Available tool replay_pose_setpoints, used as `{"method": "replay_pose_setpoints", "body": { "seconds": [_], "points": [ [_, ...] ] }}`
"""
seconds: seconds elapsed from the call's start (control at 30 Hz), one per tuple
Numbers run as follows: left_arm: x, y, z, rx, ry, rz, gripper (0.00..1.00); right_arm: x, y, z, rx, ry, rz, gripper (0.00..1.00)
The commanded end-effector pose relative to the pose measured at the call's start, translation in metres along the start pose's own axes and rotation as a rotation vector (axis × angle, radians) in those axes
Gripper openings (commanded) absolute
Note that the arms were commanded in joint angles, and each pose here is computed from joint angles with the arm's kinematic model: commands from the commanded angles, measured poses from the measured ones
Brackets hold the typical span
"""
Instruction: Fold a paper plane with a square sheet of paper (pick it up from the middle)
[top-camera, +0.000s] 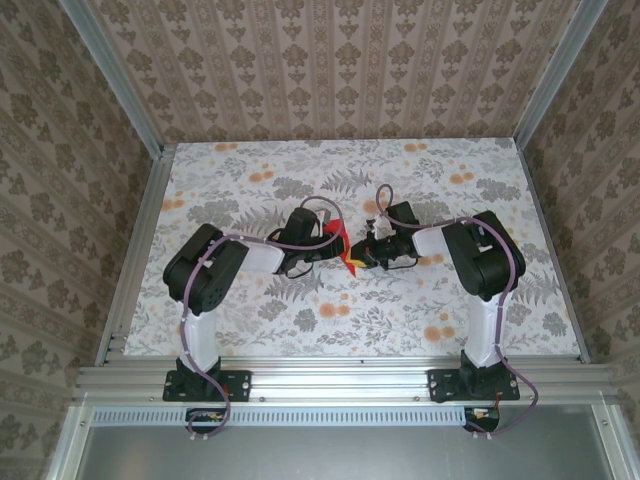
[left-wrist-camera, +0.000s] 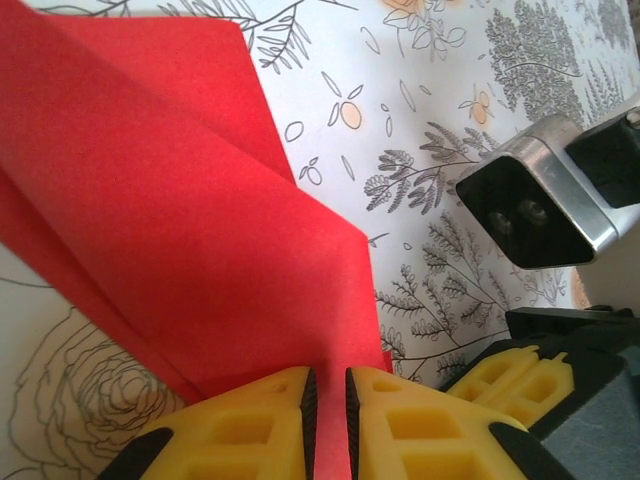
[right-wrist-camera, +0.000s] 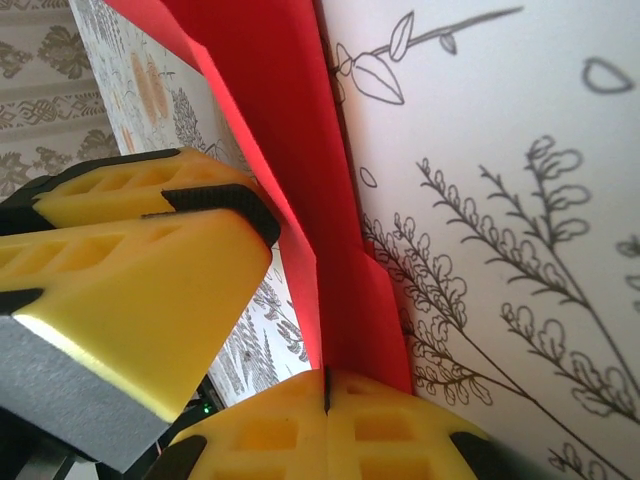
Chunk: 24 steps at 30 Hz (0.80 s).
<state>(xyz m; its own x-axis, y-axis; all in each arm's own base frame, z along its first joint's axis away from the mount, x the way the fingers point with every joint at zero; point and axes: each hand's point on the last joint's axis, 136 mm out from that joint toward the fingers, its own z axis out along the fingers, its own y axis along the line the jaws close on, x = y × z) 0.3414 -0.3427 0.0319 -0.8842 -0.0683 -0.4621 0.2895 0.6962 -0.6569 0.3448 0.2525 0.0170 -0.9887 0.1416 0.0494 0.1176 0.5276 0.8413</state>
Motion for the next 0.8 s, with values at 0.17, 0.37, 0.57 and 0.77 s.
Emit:
{"method": "replay_pose_setpoints", "body": {
  "seconds": [0.17,0.37,0.57,0.77],
  "points": [
    [0.014,0.032,0.006,-0.146,0.043,-0.053,0.17,0.007,-0.036,0.003,0.127,0.002,0.1,0.11],
    [0.023,0.042,0.006,-0.232,0.089,-0.052,0.15,-0.006,0.001,-0.022,0.12,-0.092,-0.029,0.16],
    [0.03,0.044,0.01,-0.295,0.128,-0.047,0.13,0.0,0.015,-0.044,0.227,-0.156,-0.176,0.18],
    [0.032,0.048,0.012,-0.328,0.138,-0.061,0.12,0.016,0.029,-0.027,0.241,-0.105,-0.239,0.17]
  ]
}}
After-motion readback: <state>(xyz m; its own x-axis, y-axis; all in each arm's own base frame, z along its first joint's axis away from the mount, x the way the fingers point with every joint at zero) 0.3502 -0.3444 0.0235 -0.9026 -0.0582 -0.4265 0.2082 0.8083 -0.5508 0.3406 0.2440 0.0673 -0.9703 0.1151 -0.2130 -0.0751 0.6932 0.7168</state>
